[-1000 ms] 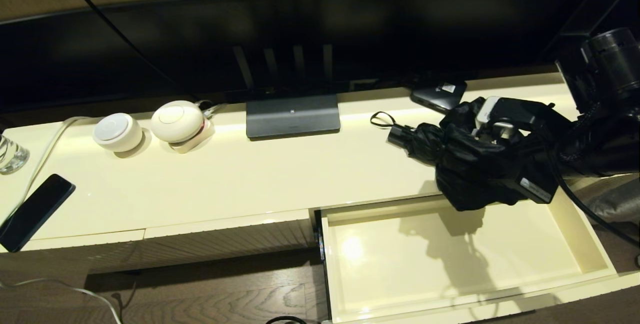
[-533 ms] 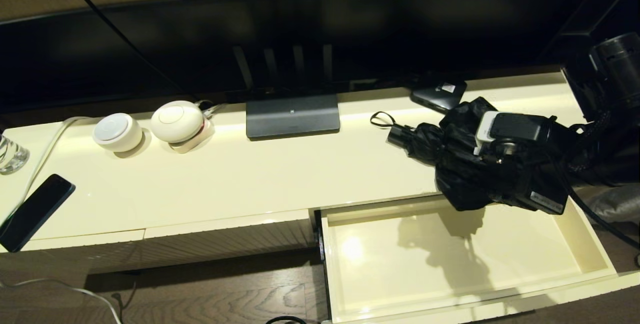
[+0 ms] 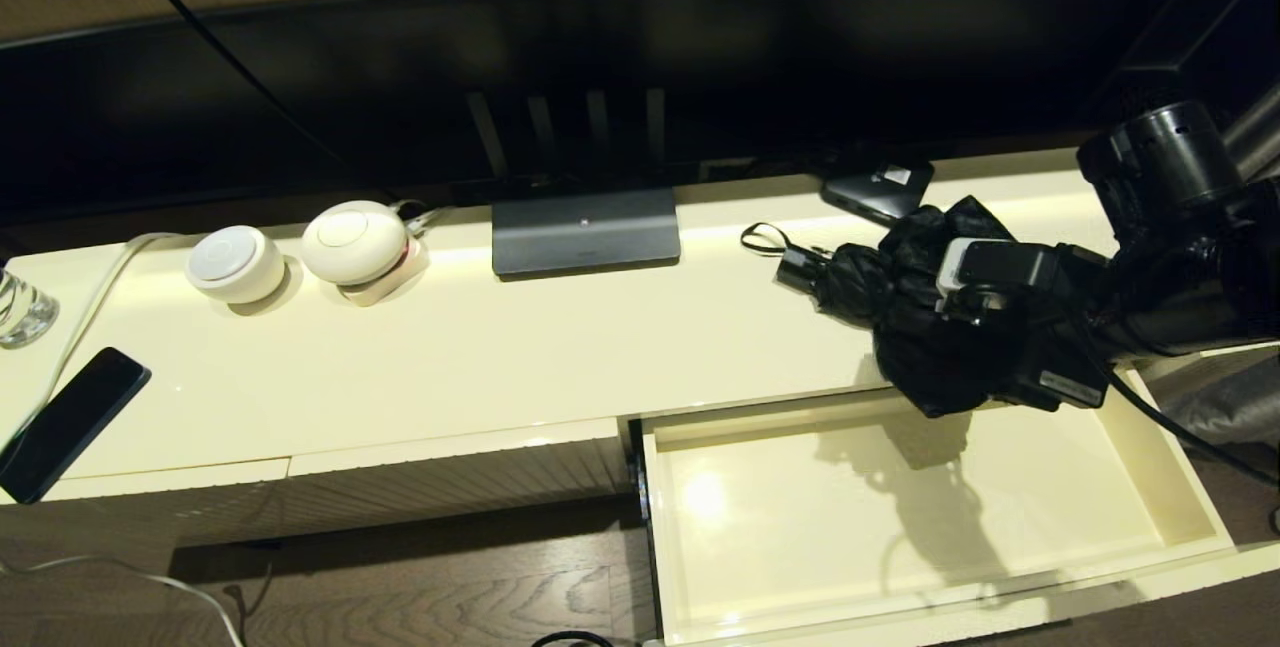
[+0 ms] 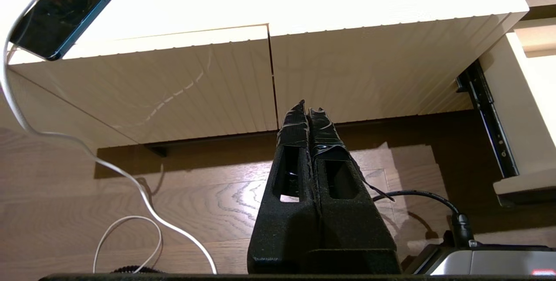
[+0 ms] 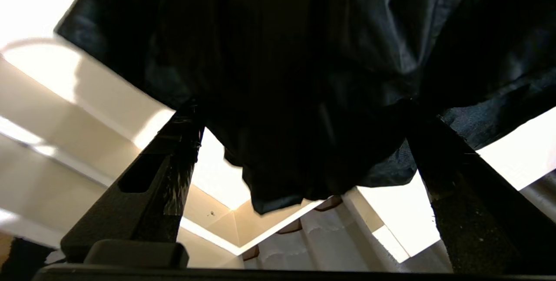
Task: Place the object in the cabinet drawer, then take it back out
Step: Put the umbrella in the drawer
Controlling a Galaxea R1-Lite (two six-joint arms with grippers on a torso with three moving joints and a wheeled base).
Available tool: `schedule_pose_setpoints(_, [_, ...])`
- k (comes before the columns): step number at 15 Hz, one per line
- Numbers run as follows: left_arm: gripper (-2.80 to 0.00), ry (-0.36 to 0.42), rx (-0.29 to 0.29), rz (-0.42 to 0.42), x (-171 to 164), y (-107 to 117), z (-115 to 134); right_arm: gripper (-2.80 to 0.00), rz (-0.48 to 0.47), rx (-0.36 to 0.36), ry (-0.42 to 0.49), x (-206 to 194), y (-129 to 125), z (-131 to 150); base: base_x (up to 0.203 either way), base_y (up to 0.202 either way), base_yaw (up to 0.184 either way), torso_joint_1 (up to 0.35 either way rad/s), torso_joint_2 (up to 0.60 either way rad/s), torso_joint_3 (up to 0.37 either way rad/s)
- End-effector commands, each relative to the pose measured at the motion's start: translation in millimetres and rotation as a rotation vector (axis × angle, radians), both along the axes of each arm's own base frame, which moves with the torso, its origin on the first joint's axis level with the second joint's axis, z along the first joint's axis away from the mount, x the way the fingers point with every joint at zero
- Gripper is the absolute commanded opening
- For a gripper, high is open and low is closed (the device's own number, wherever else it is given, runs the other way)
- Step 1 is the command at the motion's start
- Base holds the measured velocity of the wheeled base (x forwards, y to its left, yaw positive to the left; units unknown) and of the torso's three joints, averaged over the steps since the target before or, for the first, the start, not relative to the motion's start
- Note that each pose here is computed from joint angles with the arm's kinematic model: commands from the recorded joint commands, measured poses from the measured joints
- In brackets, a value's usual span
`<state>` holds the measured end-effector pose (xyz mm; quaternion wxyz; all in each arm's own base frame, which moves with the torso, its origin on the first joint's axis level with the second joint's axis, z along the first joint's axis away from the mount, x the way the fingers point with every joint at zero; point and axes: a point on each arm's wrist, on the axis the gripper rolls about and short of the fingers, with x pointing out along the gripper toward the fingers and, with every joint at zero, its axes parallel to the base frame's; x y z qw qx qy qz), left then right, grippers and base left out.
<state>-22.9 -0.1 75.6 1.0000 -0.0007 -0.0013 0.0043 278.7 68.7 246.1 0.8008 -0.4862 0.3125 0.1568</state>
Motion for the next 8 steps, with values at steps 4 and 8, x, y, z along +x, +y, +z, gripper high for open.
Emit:
schedule_pose_setpoints(4, [-2.8, 0.004, 0.0, 0.001, 0.3, 0.0, -0.8, 0.0, -0.001, -0.007, -0.004, 16.6, 2.4, -6.6, 0.0, 0.0, 0.0, 0.0, 0.0, 0.0])
schedule_pose_setpoints(8, [-2.8, 0.004, 0.0, 0.001, 0.3, 0.0, -0.8, 0.0, 0.002, -0.03, 0.032, 25.9, 2.3, -18.0, 0.0, 0.0, 0.0, 0.0, 0.0, 0.0])
